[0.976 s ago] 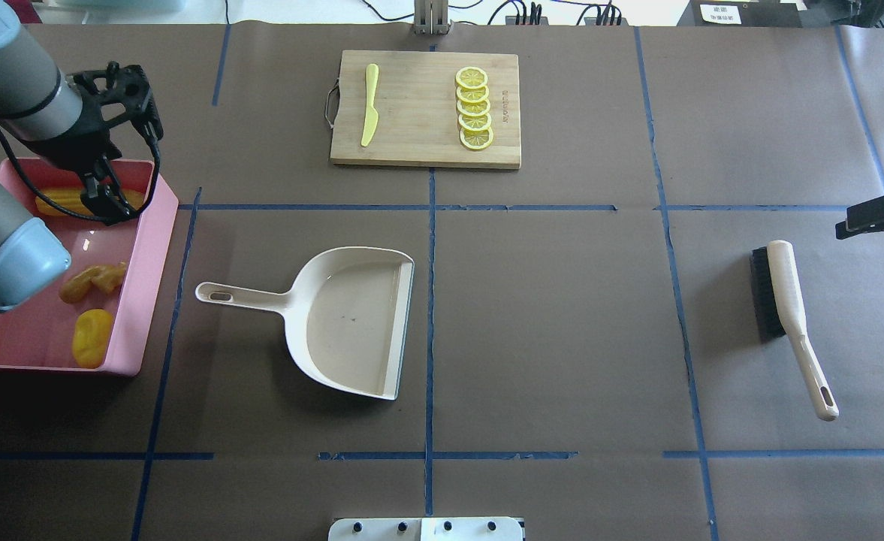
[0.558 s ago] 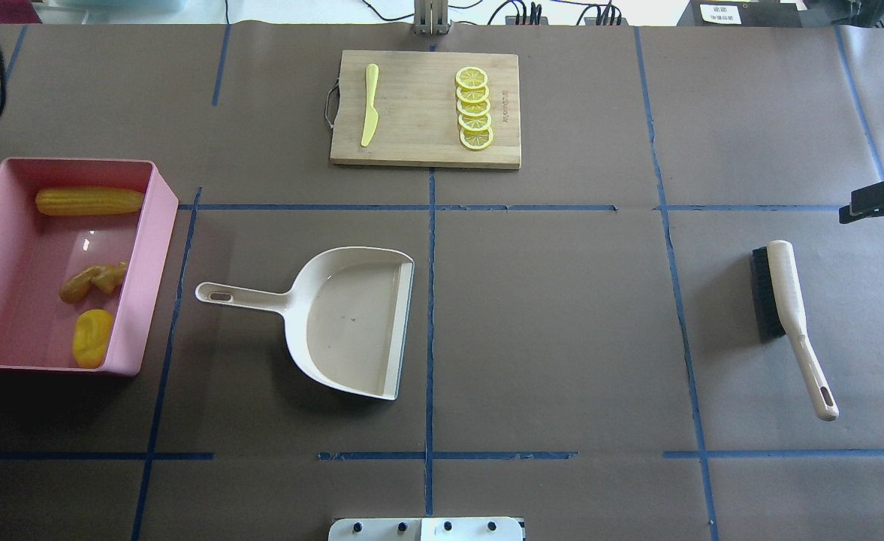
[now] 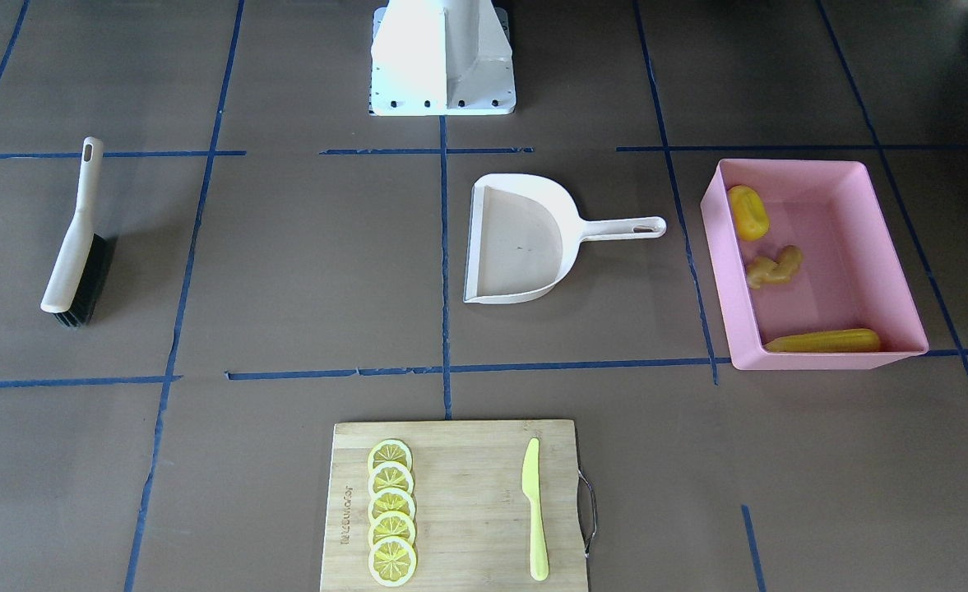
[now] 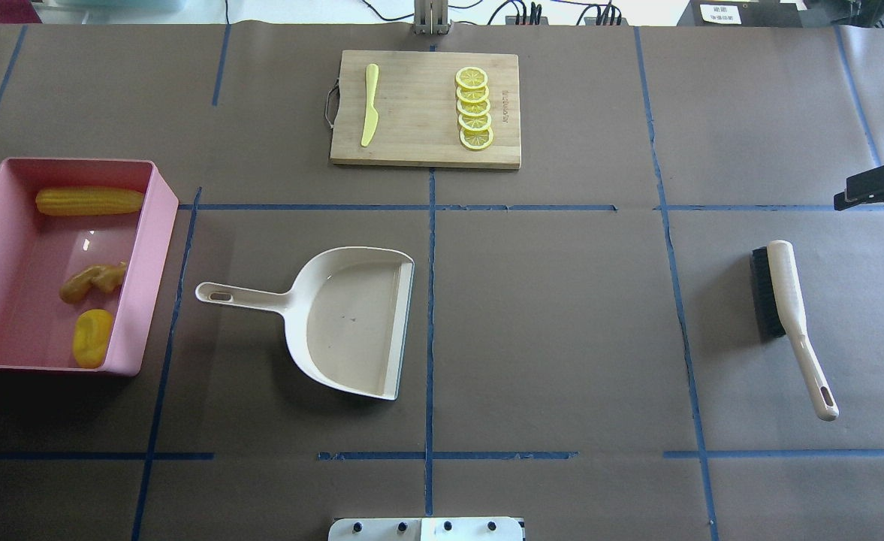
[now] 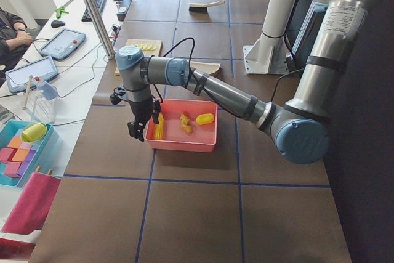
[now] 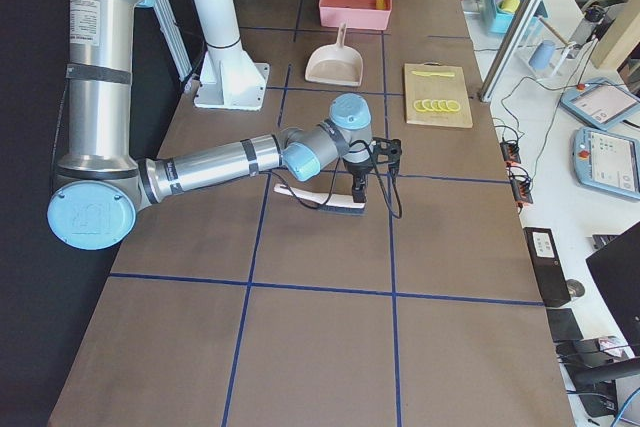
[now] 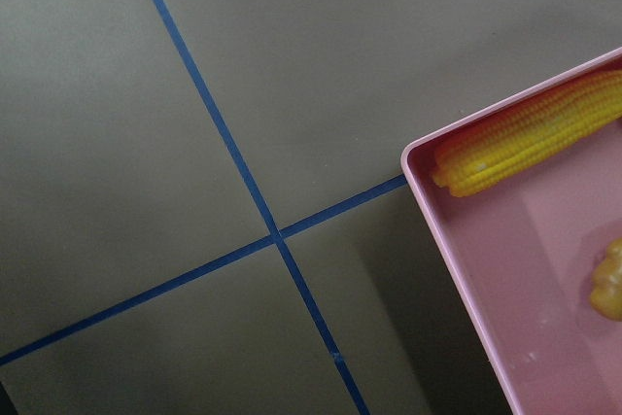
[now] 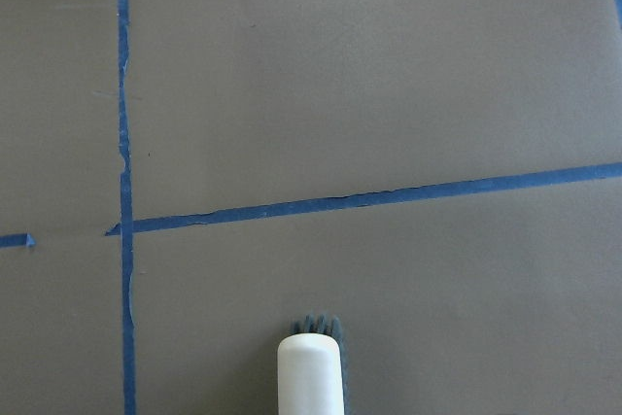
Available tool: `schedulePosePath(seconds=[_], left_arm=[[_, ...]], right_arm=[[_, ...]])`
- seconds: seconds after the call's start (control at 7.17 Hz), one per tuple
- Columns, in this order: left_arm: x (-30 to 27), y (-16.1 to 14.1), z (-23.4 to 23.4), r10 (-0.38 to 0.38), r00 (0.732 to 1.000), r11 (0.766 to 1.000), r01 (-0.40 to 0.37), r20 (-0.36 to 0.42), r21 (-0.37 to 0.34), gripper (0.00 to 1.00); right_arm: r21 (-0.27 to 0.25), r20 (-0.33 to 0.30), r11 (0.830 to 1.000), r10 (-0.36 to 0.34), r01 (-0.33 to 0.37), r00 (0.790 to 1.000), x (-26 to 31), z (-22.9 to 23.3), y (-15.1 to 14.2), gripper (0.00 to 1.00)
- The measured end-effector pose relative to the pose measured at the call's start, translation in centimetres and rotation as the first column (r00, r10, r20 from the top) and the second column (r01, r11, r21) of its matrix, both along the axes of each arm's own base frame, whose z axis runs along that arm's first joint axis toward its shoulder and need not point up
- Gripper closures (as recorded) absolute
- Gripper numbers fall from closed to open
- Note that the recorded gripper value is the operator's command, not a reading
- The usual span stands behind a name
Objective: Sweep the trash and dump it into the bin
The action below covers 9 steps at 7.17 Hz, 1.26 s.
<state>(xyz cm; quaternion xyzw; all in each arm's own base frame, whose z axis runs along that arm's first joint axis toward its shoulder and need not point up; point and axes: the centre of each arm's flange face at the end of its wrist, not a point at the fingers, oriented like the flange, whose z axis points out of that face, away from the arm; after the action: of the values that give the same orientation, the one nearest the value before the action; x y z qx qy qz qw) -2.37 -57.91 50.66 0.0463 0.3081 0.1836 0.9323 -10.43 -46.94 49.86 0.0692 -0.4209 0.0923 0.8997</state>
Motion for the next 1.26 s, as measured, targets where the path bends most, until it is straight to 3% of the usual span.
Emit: schedulePosePath(seconds=[0.42,0.7,1.26], left_arm=[[-3.2,1.5,8.7,-0.086,0.99,0.993,0.076,-0.108,-0.089,0.0],[-3.5,2.5,11.7,-0.139,0.983,0.983,0.122,-0.12,-0.137,0.0],[-3.5,5.0,15.5,-0.19,0.974,0.976,0.174,-0.122,-0.131,0.0]], right_arm=[[-0.014,0.007,1.0,-0.013,0.013,1.0,3.4,3.4,-0.9,0.0],[-0.006,0.023,0.998,-0.056,0.056,0.998,6.2,6.8,-1.1,0.0],[-0.014,0.007,0.995,-0.094,0.094,0.996,11.5,14.6,0.3,0.0]])
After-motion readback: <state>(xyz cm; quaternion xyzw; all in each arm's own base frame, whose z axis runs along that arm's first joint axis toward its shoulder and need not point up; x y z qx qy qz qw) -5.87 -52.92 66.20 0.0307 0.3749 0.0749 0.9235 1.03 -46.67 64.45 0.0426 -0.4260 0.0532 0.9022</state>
